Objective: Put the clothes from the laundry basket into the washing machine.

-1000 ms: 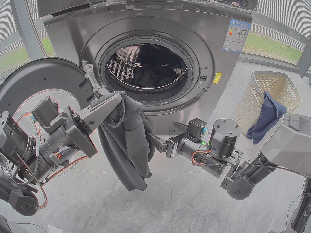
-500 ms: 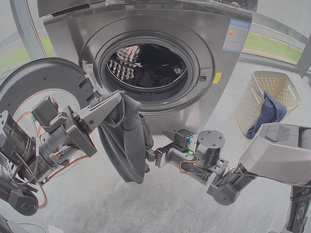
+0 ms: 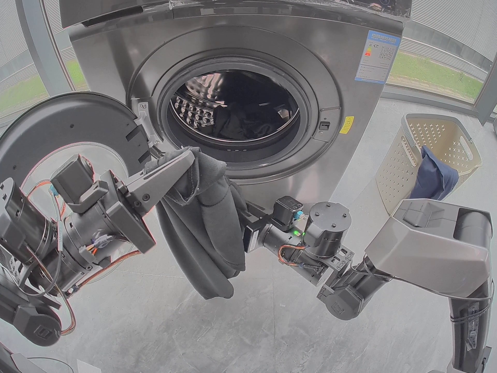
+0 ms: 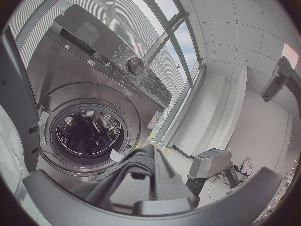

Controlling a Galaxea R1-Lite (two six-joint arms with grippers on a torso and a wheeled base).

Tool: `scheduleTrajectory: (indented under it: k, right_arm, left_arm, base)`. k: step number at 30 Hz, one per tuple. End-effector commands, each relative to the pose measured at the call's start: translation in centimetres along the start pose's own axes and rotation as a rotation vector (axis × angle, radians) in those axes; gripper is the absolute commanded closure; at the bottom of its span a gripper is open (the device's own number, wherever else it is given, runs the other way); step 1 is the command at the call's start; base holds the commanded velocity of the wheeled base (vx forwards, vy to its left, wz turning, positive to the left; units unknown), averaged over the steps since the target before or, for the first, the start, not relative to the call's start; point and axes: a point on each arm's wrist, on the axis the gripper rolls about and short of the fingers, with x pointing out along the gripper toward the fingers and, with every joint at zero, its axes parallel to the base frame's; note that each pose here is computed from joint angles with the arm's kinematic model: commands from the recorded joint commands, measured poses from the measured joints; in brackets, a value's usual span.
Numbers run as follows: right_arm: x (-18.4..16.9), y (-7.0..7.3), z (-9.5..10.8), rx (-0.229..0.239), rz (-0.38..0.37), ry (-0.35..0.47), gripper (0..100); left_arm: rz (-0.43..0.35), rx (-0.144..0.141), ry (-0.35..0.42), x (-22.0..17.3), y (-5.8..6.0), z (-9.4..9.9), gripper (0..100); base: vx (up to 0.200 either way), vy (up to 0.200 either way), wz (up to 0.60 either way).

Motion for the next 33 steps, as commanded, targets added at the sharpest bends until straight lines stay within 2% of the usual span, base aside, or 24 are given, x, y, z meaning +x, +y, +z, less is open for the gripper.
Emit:
scheduleTrajectory:
  k: [1, 2, 7, 11, 14, 20, 26, 27, 28, 29, 30, 33]
  right_arm:
    - [-0.3, -0.1, 0.9, -0.001, 0.0, -0.023, 100]
    - [-0.9, -0.3, 2.3, -0.001, -0.008, -0.042, 100]
    - [-3.7, -1.2, 6.1, 0.0, -0.048, -0.075, 100]
    - [-6.7, -1.5, 8.8, 0.0, -0.069, -0.095, 100]
    - [-8.1, -1.6, 10.0, 0.001, -0.078, -0.107, 100]
    - [-10.7, -0.8, 13.2, 0.061, -0.062, -0.181, 100]
    - [-12.4, -0.1, 14.6, 0.093, -0.033, -0.22, 100]
    - [-12.4, -0.1, 14.6, 0.093, -0.033, -0.22, 100]
    - [-12.7, 0.0, 15.1, 0.095, -0.027, -0.232, 100]
    - [-12.7, 0.1, 15.1, 0.095, -0.026, -0.236, 100]
    - [-12.9, 0.2, 15.6, 0.095, -0.021, -0.252, 100]
    - [-13.3, 0.7, 16.5, 0.098, -0.004, -0.276, 100]
  left_arm:
    - [0.003, -0.005, 0.01, 0.0, 0.1, -0.3, 100]
    - [0.003, -0.008, 0.016, 0.0, 0.1, -0.4, 100]
    - [-0.002, -0.011, 0.004, 0.1, 0.0, -0.2, 100]
    - [-0.023, -0.044, -0.007, 0.4, -0.4, 0.1, 100]
    - [-0.031, -0.055, -0.012, 0.8, -0.4, 0.1, 100]
    - [-0.033, -0.075, 0.029, 1.6, 0.0, -1.2, 100]
    - [-0.051, -0.103, 0.081, 2.1, 0.4, -2.6, 100]
    - [-0.051, -0.103, 0.081, 2.1, 0.4, -2.6, 0]
    - [-0.064, -0.131, 0.112, 2.1, 0.5, -3.3, 0]
    - [-0.062, -0.134, 0.116, 2.1, 0.6, -3.4, 0]
    - [-0.051, -0.157, 0.147, 2.2, 0.9, -4.3, 0]
    - [-0.008, -0.186, 0.222, 2.2, 1.8, -6.6, 0]
  base:
    - [0.0, 0.0, 0.0]
    - [0.0, 0.0, 0.0]
    - [0.0, 0.0, 0.0]
    - [0.0, 0.0, 0.0]
    - [0.0, 0.0, 0.0]
    - [0.0, 0.0, 0.0]
    - [0.0, 0.0, 0.0]
    - [0.0, 0.0, 0.0]
    - [0.0, 0.0, 0.0]
    - [0.0, 0.0, 0.0]
    - [0.0, 0.0, 0.0]
    - [0.0, 0.0, 0.0]
